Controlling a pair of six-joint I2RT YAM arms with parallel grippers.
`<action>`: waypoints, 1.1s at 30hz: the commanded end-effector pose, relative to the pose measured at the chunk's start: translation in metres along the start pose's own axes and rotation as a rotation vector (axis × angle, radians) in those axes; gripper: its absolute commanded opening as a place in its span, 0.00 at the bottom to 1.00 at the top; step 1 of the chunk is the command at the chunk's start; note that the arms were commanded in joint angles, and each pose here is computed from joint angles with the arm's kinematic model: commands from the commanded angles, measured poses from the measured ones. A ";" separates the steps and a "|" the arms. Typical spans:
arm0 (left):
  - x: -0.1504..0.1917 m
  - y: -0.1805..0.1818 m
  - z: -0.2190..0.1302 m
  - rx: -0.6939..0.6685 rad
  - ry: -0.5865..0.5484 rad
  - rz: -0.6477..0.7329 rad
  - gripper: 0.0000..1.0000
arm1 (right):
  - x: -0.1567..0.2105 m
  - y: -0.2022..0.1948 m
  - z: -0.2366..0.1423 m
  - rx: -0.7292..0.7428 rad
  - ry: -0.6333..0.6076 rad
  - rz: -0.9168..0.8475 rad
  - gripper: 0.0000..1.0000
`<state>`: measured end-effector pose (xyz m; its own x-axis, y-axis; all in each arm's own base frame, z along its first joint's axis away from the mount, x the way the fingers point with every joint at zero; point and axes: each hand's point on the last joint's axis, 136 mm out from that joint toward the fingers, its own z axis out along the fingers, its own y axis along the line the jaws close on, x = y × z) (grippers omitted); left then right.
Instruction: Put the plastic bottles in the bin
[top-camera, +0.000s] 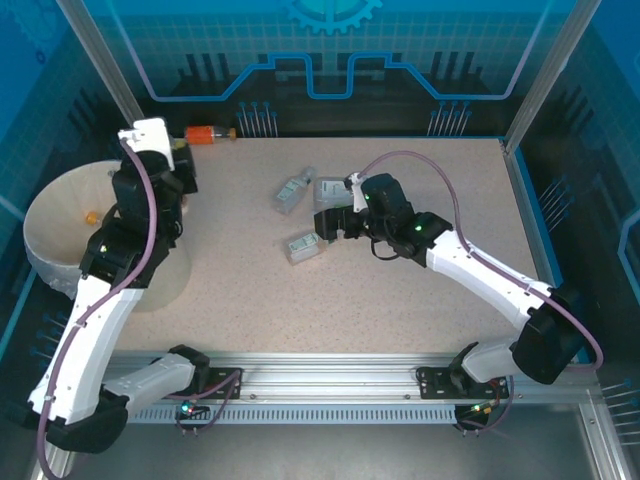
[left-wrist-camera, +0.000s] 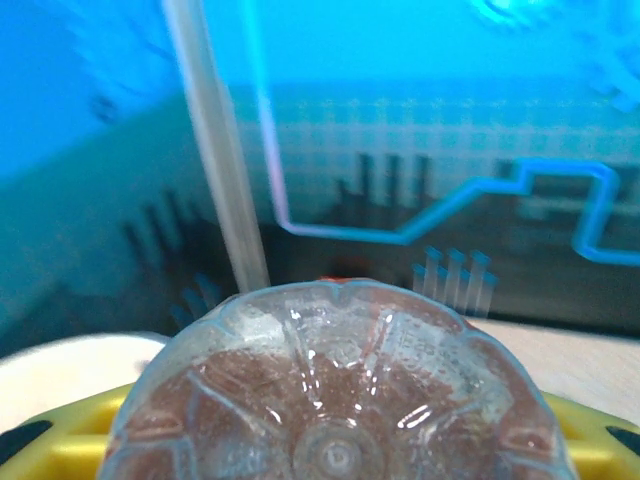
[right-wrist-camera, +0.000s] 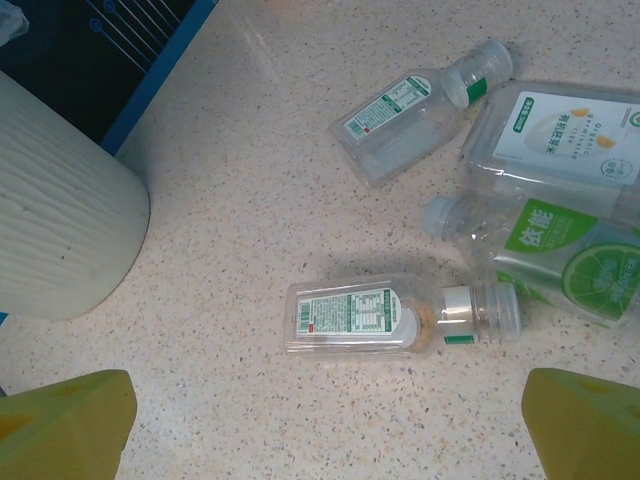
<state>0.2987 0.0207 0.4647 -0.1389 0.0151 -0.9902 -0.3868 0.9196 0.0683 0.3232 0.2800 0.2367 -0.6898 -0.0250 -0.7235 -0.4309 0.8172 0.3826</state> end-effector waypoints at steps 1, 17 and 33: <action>-0.029 0.057 -0.003 -0.253 -0.106 0.010 0.47 | -0.005 0.003 0.001 0.003 0.009 -0.012 1.00; 0.058 0.219 0.004 -0.761 0.061 -0.247 0.46 | -0.006 0.012 0.004 -0.028 0.049 -0.031 1.00; 0.127 0.262 -0.003 -0.987 0.238 -0.364 0.69 | -0.004 0.021 0.006 -0.062 0.062 -0.012 1.00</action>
<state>0.1874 0.2590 0.3641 -0.0307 -0.3576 -0.9334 -0.9800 0.1947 -0.0424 0.3259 0.2942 0.2436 -0.7076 -0.0641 -0.7037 -0.4639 0.7933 0.3942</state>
